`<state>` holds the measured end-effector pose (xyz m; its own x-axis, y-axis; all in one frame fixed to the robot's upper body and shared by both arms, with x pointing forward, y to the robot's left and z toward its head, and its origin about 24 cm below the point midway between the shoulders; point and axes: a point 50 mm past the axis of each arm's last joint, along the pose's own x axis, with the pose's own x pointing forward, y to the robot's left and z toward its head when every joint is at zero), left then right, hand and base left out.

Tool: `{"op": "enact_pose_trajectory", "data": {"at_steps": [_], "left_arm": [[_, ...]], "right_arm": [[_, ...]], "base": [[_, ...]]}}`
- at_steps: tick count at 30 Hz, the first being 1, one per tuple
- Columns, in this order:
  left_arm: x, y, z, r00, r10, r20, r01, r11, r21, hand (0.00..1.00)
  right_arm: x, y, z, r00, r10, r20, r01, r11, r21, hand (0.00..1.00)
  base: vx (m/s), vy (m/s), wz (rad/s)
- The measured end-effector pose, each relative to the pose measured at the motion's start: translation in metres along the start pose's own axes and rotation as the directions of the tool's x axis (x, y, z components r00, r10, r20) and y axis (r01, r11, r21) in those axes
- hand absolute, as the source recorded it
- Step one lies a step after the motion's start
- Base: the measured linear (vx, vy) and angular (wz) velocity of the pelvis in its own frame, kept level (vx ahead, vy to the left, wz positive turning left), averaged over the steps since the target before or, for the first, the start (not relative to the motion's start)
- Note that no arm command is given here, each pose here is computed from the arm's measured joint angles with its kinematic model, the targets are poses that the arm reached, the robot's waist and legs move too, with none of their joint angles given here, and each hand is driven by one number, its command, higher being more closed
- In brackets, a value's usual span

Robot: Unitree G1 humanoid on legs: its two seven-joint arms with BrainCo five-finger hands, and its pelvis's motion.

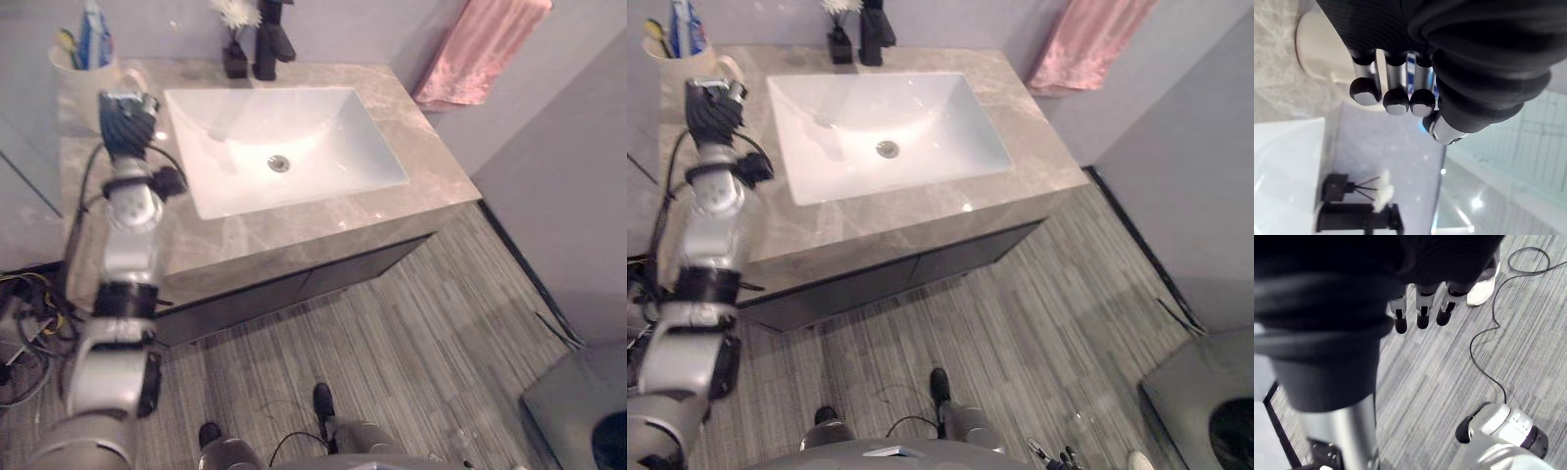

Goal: Organize washtable

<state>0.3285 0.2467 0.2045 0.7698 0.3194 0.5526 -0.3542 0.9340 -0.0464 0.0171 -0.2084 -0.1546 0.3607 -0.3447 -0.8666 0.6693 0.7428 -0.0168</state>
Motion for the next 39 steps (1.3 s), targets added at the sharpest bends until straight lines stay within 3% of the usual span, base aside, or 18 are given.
{"op": "enact_pose_trajectory", "data": {"at_steps": [4,12,15,19,21,24,26,29,30,31,34,35,36,37,39], "left_arm": [[-0.072,-0.014,-0.018,0.996,0.000,-0.094,-0.015,0.987,-0.161,1.00],[-0.119,-0.013,0.014,0.996,-0.087,0.014,0.088,0.969,-0.232,1.00],[-0.129,0.000,0.023,0.996,-0.081,0.037,0.087,0.977,-0.194,1.00],[-0.143,0.035,0.021,1.000,0.019,0.013,-0.018,0.997,-0.069,1.00],[-0.155,0.053,0.008,0.993,0.096,-0.061,-0.097,0.995,-0.020,1.00],[-0.188,0.094,-0.035,0.923,0.258,-0.286,-0.222,0.963,0.155,1.00],[-0.217,0.113,-0.060,0.830,0.360,-0.425,-0.275,0.929,0.249,1.00],[-0.278,0.135,-0.096,0.601,0.499,-0.625,-0.309,0.866,0.394,1.00],[-0.305,0.139,-0.108,0.486,0.537,-0.690,-0.302,0.844,0.444,1.00],[-0.317,0.140,-0.113,0.428,0.547,-0.719,-0.298,0.837,0.459,1.00],[-0.406,0.136,-0.130,0.039,0.541,-0.840,-0.205,0.827,0.523,1.00],[-0.420,0.135,-0.129,-0.023,0.531,-0.847,-0.186,0.830,0.526,1.00],[-0.437,0.133,-0.127,-0.100,0.516,-0.851,-0.166,0.834,0.526,0.00],[-0.456,0.130,-0.124,-0.185,0.488,-0.853,-0.153,0.843,0.515,0.00],[-0.475,0.126,-0.120,-0.276,0.442,-0.853,-0.141,0.859,0.491,0.00]], "right_arm": [[-0.001,0.003,-0.004,1.000,0.003,-0.011,-0.003,1.000,0.009,0.00],[-0.001,-0.004,-0.011,0.999,-0.025,-0.045,0.025,1.000,0.012,0.00],[0.000,-0.011,-0.011,0.998,-0.044,-0.055,0.045,0.999,0.001,0.00],[-0.001,-0.016,-0.021,0.992,-0.074,-0.102,0.076,0.997,0.016,0.00],[-0.001,-0.018,-0.023,0.989,-0.092,-0.115,0.095,0.995,0.024,0.00],[0.002,-0.016,-0.015,0.990,-0.101,-0.093,0.105,0.994,0.040,0.00],[0.003,-0.016,-0.015,0.990,-0.101,-0.094,0.105,0.994,0.041,0.00],[0.003,-0.014,-0.014,0.991,-0.099,-0.090,0.102,0.994,0.039,0.00],[0.003,-0.014,-0.013,0.991,-0.104,-0.086,0.107,0.993,0.039,0.00],[0.004,-0.014,-0.013,0.991,-0.105,-0.085,0.109,0.993,0.038,0.00],[0.007,-0.007,-0.009,0.992,-0.098,-0.084,0.102,0.994,0.039,0.00],[0.008,-0.006,-0.008,0.992,-0.097,-0.085,0.100,0.994,0.039,0.00],[0.008,-0.005,-0.008,0.991,-0.095,-0.090,0.099,0.994,0.039,0.00],[0.010,-0.002,-0.010,0.989,-0.098,-0.111,0.102,0.994,0.037,0.00],[0.010,-0.001,-0.013,0.986,-0.099,-0.134,0.104,0.994,0.035,0.00]], "base": [[0.08,-0.046,0.43],[0.03,-0.066,0.46],[0.03,-0.016,0.16],[0.01,0.000,0.41],[0.01,0.018,0.41],[-0.01,0.029,0.28],[0.00,0.021,0.10],[-0.03,0.019,0.09],[-0.04,0.029,0.14],[-0.06,0.039,0.18],[-0.03,0.037,0.07],[0.01,0.025,0.05],[0.02,0.017,0.03],[0.04,0.008,0.02],[0.06,-0.012,0.00]]}}
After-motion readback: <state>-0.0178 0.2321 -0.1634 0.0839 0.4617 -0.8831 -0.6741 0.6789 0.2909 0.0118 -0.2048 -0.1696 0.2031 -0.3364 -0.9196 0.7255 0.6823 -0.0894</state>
